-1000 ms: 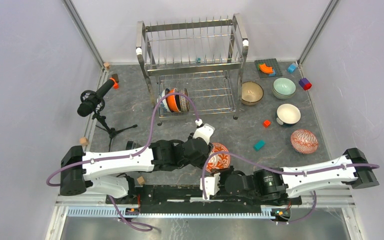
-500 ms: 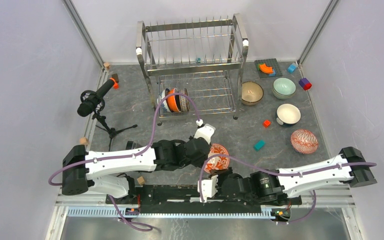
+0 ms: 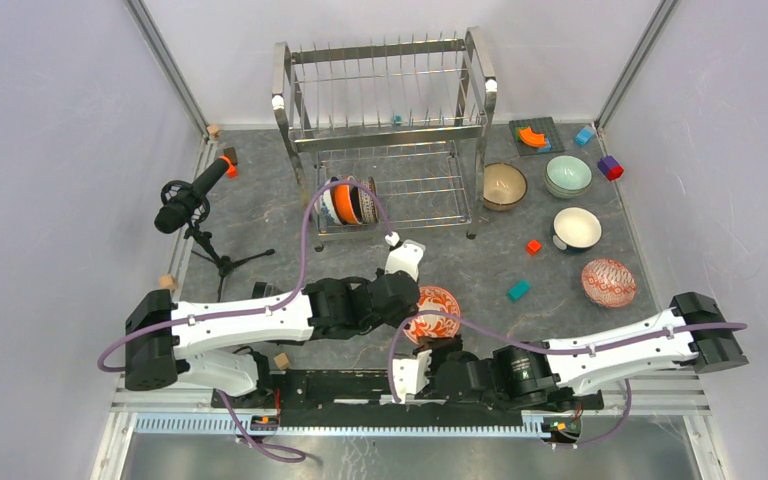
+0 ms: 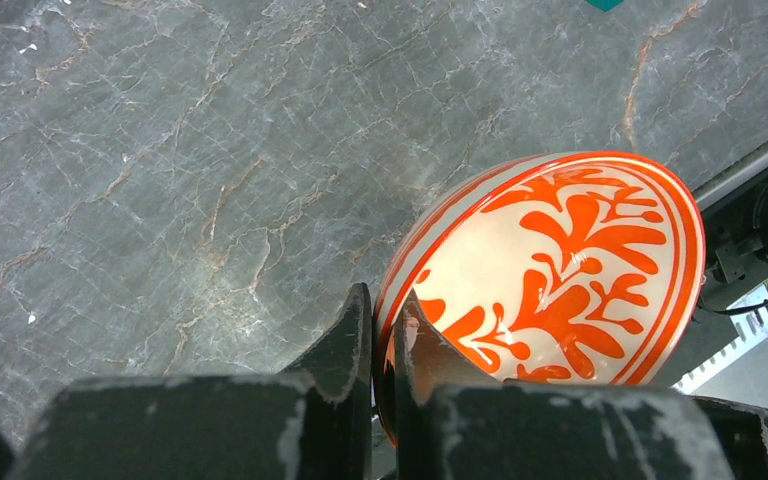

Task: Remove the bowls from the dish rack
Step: Place the bowl at the center of the board.

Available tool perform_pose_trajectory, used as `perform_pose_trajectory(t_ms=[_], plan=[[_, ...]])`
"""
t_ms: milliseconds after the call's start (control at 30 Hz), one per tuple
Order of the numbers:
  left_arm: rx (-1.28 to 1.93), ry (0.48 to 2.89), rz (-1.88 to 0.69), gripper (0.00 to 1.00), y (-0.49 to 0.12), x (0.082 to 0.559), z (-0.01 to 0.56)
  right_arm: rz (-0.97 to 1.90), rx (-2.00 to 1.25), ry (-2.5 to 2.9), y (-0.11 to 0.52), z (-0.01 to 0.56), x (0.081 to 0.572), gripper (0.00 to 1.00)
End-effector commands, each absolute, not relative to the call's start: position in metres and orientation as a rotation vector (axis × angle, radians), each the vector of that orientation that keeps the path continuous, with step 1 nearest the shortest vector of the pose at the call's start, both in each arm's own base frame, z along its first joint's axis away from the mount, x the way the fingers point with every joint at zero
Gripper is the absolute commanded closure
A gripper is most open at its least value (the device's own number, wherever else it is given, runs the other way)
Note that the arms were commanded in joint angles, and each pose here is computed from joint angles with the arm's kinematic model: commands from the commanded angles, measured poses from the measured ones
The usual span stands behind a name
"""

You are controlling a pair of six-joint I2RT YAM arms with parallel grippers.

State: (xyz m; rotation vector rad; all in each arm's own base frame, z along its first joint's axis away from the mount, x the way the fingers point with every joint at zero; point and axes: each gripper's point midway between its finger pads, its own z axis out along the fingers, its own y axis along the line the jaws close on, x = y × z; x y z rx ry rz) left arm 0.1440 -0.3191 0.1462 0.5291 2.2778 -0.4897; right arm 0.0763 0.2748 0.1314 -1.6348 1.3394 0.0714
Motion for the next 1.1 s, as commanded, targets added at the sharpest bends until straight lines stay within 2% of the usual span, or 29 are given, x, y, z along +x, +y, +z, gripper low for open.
perform_pose_trajectory(t_ms=[0,133,200,233,467,633,767,867,1067], plan=[[0.49,2.257,-0.477,0.98,-0.314,0.146,0.147,0.163,-1.511,1.337,0.295,0.166,0.074,0.72],[0.418,2.237,-0.477,0.98,-0.31,0.152,0.152,0.277,-1.484,1.348,0.301,0.171,0.064,0.34],[0.382,2.231,-0.471,0.98,-0.307,0.156,0.153,0.349,-1.446,1.347,0.305,0.181,0.059,0.05],[0.363,2.228,-0.47,0.98,-0.305,0.158,0.154,0.387,-1.415,1.351,0.306,0.188,0.058,0.03],[0.134,2.223,-0.476,0.98,-0.277,0.173,0.153,0.534,-0.901,1.512,0.292,0.265,0.084,0.02],[-0.061,2.196,-0.525,0.98,-0.263,0.176,0.163,0.498,-0.598,1.648,0.275,0.291,0.136,0.02],[-0.245,2.204,-0.553,0.98,-0.257,0.176,0.167,0.531,-0.383,1.799,0.262,0.272,0.183,0.02],[-0.387,2.226,-0.552,0.98,-0.252,0.174,0.166,0.615,-0.3,1.839,0.262,0.253,0.192,0.04],[-0.569,2.283,-0.534,0.98,-0.253,0.168,0.155,0.691,-0.225,1.928,0.261,0.21,0.196,0.19]])
